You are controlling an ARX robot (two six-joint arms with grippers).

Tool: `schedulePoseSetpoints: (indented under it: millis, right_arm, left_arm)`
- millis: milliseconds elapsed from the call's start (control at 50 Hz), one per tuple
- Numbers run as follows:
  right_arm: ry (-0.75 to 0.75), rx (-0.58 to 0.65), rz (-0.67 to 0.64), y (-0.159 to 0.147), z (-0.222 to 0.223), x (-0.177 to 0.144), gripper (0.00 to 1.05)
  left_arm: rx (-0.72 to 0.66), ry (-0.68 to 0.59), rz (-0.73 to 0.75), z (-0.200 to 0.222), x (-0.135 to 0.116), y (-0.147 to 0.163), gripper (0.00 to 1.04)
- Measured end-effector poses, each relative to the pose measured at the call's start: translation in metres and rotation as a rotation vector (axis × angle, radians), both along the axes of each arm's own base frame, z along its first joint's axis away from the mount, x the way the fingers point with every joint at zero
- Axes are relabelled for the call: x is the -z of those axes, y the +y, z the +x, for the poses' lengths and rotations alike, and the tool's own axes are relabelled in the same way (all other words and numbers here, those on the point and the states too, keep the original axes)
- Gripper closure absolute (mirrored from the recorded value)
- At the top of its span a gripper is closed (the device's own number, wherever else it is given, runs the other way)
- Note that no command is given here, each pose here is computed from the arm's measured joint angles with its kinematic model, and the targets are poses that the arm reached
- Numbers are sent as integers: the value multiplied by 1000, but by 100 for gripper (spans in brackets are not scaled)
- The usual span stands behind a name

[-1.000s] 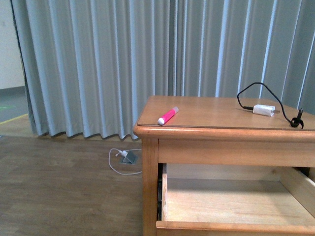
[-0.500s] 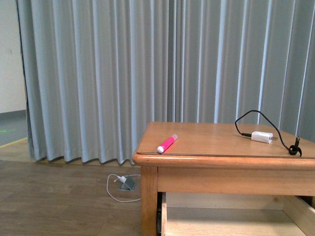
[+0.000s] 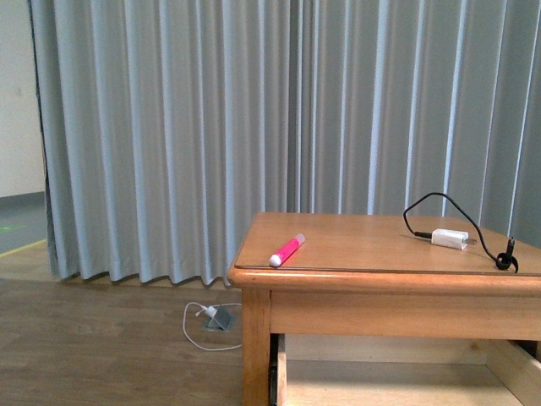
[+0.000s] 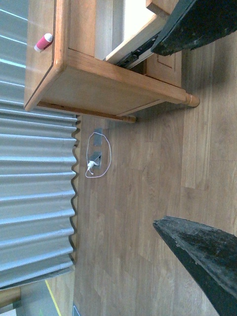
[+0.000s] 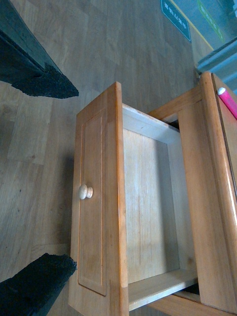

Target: Place pink marker in drawer with both arms

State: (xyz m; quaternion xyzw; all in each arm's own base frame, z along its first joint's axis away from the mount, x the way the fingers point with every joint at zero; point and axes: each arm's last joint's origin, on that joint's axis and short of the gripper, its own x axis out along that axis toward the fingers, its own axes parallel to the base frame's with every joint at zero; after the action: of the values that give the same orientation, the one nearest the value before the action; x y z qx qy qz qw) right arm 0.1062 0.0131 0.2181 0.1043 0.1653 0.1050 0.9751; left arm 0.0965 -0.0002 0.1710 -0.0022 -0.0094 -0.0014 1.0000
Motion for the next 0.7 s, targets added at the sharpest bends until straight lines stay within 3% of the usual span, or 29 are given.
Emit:
schedulePoseSetpoints:
  millis: [460, 520, 580, 700]
  right_arm:
    - [0, 0, 0, 0, 0, 0, 8]
    - [0, 0, 0, 0, 0, 0, 8]
    - [0, 0, 0, 0, 0, 0, 8]
    - [0, 0, 0, 0, 0, 0, 8]
  left_arm:
    - [-1, 0, 0, 0, 0, 0, 6]
    - [-121, 66, -7, 2, 4, -1, 6]
    - [-148, 111, 0, 7, 4, -5, 6]
    - [-81, 108, -2, 21, -21, -14, 6]
